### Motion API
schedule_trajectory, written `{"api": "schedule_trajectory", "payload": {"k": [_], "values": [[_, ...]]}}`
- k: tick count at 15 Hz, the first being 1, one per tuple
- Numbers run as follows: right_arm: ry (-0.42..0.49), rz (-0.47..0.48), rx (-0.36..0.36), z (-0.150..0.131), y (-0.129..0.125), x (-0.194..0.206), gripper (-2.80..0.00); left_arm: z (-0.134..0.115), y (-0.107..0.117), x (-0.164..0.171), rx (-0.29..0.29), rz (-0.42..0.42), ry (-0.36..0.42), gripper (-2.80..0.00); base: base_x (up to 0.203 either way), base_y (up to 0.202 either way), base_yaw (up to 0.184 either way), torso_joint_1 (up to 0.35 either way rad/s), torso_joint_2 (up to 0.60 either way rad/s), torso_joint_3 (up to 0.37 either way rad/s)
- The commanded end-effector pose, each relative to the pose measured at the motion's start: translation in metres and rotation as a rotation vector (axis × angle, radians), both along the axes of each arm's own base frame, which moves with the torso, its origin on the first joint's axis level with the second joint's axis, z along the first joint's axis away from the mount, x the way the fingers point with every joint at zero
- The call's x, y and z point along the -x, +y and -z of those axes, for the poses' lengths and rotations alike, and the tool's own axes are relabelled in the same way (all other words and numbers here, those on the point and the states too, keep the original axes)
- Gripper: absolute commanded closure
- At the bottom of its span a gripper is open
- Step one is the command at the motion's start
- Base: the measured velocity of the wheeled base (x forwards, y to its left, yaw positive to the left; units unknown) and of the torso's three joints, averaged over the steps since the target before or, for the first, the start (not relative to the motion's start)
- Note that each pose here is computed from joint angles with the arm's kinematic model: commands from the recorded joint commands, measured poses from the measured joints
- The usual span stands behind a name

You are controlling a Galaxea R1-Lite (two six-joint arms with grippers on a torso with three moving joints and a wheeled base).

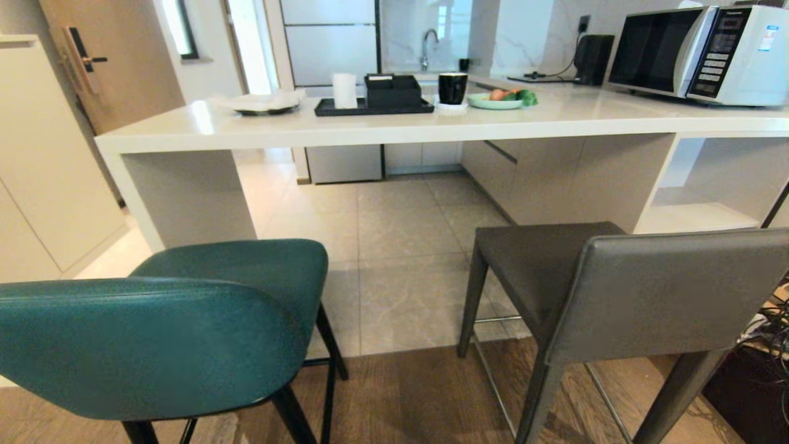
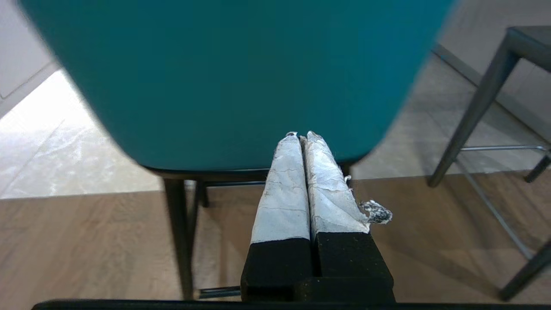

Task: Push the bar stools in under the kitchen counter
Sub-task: Push the gray chair back under the dining table

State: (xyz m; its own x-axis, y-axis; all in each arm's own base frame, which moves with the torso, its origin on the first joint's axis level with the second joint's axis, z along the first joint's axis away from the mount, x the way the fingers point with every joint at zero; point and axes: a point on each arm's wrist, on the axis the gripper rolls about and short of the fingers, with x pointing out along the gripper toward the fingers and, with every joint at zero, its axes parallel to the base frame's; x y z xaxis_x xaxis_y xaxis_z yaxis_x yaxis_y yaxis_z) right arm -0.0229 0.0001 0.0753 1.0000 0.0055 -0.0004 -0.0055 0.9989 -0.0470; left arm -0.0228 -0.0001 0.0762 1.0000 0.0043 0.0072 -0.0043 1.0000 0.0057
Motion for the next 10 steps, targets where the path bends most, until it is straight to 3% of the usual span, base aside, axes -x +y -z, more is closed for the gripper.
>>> {"api": "schedule_trajectory", "payload": {"k": [1, 10], "values": [[0.001, -0.001, 0.001, 0.0, 0.0, -0.0001, 0.0, -0.0001, 0.0, -0.0001, 0.0, 0.0, 0.001, 0.0, 0.0, -0.195, 0.002, 0.0, 0.0, -0.002], [0.001, -0.001, 0.001, 0.0, 0.0, -0.0001, 0.0, 0.0, 0.0, 0.0, 0.003, 0.0, 0.0, 0.0, 0.0, -0.195, 0.002, 0.002, 0.0, 0.001]]}}
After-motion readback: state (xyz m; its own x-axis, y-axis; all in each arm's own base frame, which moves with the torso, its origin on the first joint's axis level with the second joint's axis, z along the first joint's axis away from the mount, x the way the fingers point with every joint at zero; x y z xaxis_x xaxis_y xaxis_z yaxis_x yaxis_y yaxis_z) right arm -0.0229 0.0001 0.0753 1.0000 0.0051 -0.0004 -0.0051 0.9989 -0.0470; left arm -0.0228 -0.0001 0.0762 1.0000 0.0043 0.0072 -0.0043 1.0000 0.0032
